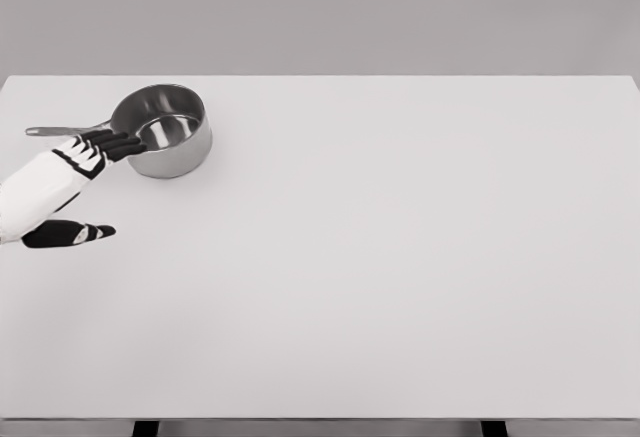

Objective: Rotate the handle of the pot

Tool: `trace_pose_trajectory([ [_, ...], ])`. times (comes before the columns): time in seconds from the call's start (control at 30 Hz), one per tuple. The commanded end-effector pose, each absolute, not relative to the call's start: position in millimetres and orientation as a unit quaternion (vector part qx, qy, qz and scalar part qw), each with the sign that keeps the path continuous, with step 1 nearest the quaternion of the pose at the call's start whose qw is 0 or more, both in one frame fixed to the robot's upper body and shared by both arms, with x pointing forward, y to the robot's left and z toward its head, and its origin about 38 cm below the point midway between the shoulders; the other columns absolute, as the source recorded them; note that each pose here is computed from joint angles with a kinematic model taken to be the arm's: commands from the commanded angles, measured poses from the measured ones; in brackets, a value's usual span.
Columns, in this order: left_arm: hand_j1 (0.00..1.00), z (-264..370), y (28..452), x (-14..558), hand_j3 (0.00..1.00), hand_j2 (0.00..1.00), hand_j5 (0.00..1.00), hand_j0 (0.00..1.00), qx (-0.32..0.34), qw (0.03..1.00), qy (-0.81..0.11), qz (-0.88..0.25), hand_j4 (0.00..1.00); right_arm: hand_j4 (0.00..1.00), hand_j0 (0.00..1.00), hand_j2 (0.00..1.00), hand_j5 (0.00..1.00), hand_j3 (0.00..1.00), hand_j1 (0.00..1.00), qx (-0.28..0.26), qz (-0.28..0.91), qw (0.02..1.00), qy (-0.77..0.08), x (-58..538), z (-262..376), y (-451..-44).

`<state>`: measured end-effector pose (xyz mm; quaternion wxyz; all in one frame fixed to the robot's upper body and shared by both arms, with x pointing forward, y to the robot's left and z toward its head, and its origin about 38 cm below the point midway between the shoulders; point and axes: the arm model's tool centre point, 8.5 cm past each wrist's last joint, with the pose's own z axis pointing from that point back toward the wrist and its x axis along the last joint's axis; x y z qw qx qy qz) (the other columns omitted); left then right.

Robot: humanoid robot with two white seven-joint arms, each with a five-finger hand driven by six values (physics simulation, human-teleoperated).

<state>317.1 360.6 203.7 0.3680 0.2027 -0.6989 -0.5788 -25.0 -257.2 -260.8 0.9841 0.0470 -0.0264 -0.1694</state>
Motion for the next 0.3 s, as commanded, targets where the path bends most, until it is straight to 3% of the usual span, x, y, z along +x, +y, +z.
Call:
trace_pose_trajectory([
  [0.0, 1.0, 203.1, 355.1, 316.2, 1.0, 1.0, 1.0, 1.0, 0.192, 0.366, -0.702, -0.58, 1.0, 1.0, 1.0, 1.0, 1.0, 1.0, 1.0, 0.047, -0.169, 0.984, -0.026, -25.0, -260.7, -257.1],
  [0.27, 1.0, 204.9, 355.1, 316.4, 1.0, 1.0, 1.0, 1.0, 0.195, 0.363, -0.702, -0.58, 1.0, 1.0, 1.0, 1.0, 1.0, 1.0, 1.0, 0.047, -0.169, 0.984, -0.026, -25.0, -260.7, -257.1],
])
